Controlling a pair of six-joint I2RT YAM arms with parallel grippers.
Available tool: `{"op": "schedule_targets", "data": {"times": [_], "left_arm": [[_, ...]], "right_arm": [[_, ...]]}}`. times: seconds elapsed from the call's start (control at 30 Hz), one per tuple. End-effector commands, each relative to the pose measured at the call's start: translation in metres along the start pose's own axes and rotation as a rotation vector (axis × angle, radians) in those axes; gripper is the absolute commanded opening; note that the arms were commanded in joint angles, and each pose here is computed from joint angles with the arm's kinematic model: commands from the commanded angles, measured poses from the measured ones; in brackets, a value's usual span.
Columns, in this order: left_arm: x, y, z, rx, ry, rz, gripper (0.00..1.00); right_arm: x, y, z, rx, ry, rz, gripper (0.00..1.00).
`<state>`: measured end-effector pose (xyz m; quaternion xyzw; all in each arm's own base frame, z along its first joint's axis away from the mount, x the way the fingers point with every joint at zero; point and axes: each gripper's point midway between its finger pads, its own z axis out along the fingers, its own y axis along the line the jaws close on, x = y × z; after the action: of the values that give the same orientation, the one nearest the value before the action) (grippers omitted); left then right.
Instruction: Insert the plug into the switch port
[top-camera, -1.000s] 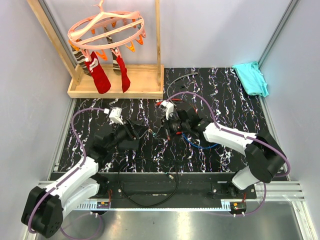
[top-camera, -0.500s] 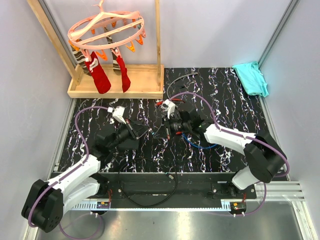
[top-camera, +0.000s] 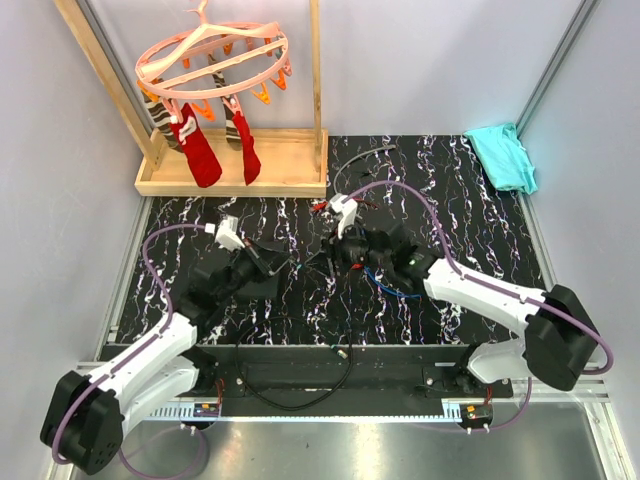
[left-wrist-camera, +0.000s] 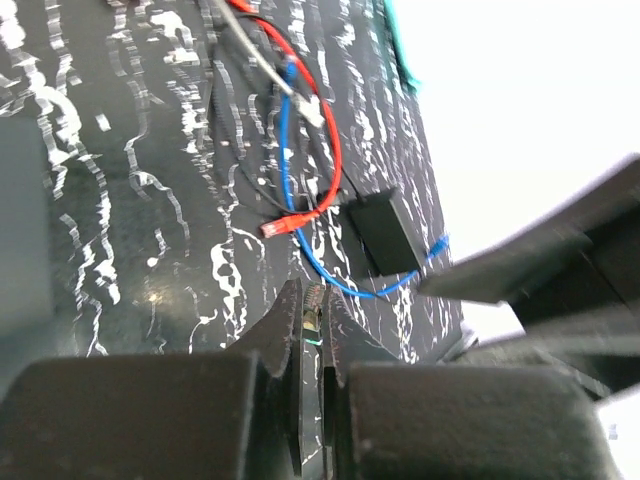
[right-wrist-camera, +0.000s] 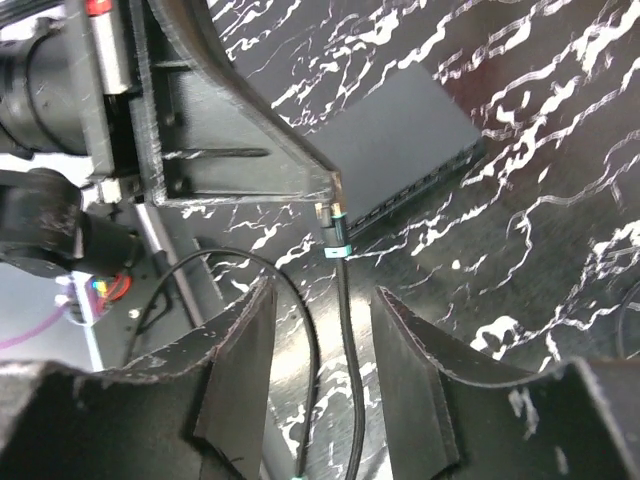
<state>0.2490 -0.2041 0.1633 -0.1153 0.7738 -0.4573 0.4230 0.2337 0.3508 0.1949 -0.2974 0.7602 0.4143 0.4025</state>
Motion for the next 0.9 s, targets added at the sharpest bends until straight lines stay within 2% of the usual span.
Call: {"op": "schedule_targets", "data": {"times": [0.0,0.17,0.4,0.6,0.87], "left_arm": [[-0.025,-0.010,-0.002,-0.045,-0.091,-0.097,0.00],[-0.022,-0.011,-0.002,-0.051,-0.080,-0.179,0.00],[-0.020,-0.015,-0.002,-0.045,-0.064,-0.221,0.00],[-0.019,-0.014,-0.002,-0.052,-0.056,-0.236,0.00],[-0.020,-0.015,-0.003,-0.049,-0.060,-0.246,0.00]], "right_arm": [[-0.022,0.002,-0.002,0.086,-0.092,-0.187,0.52],[-0.015,0.006,0.016,0.081,-0.070,-0.267,0.52],[-0.013,0.013,0.036,0.045,-0.071,-0.331,0.52],[-0.012,0.011,0.048,0.037,-0.072,-0.354,0.49],[-0.003,0.013,0.059,0.011,-0.043,-0.373,0.39]]}}
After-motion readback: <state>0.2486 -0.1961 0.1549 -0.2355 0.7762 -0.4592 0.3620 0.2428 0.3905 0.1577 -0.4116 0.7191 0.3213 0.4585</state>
